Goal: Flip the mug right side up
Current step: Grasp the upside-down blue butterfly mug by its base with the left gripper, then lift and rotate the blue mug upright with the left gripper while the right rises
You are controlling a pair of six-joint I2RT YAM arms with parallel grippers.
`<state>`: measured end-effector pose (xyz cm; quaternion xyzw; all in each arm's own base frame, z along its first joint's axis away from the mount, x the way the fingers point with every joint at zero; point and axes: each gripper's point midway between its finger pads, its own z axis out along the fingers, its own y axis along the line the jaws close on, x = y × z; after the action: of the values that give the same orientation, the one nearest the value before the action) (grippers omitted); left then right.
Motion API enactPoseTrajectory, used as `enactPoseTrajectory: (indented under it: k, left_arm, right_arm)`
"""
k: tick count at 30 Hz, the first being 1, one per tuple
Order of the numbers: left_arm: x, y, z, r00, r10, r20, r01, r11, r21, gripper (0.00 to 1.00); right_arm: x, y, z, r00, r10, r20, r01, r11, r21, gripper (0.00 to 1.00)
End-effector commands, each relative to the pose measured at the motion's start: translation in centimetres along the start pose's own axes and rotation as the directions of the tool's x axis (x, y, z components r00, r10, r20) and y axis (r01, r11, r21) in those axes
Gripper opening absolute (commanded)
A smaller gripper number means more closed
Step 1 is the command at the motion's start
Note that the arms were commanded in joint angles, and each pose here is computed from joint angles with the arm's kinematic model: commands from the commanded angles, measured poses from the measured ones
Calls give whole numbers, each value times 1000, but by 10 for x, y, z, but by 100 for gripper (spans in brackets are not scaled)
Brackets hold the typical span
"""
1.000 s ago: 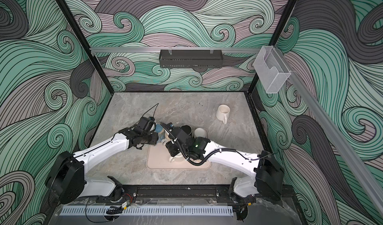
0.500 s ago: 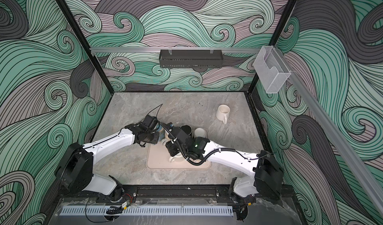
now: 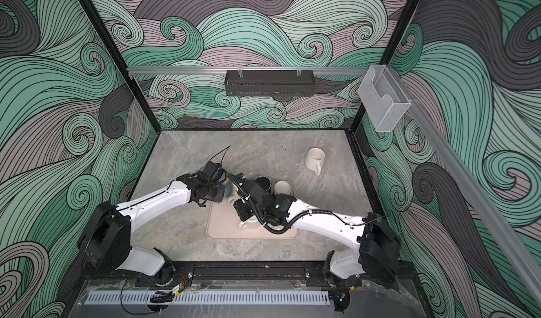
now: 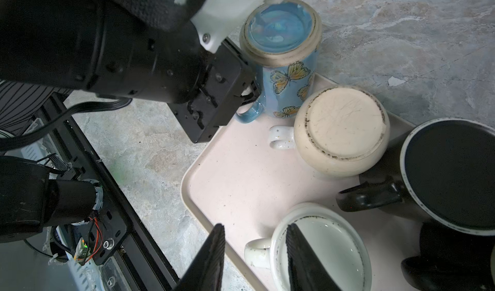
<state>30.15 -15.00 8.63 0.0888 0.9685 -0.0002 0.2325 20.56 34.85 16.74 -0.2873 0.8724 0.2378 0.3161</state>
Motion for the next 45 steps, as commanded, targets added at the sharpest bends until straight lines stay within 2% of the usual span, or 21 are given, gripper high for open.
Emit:
enactPoseTrajectory:
  k: [1,5,14,22,31,37,41,45]
  left_arm:
    - [-29,3,-24,994,-10,113,11,1000,-8,0]
    - [-41,3,-45,983,-13,185,11,1000,14,0]
    - [-54,6,-81,970,5,244,-12,1000,26,0]
    - [-67,9,-116,926,-10,378,-17,998,67,0]
    - [-92,3,-173,838,-80,540,-25,983,184,0]
    - [-107,-6,-227,741,-175,649,-58,945,321,0]
    - [-113,-13,-262,675,-246,696,-102,902,419,0]
    - [-116,-24,-296,600,-353,718,-182,814,552,0]
  right_arm:
    - [-4,0,-1,1000,14,18,-14,1000,-7,39]
    - [-10,4,-7,999,12,34,-11,1000,-26,38]
    - [-19,7,-9,998,-18,56,20,999,-31,37]
    - [-32,-8,-21,994,-30,101,29,1000,10,38]
    - [-55,-39,-44,977,55,206,-60,998,18,40]
    - [-69,-52,-57,951,145,273,-141,989,-37,41]
    - [-79,-52,-70,917,233,325,-194,970,-148,42]
    - [-88,-47,-83,867,341,364,-235,923,-305,43]
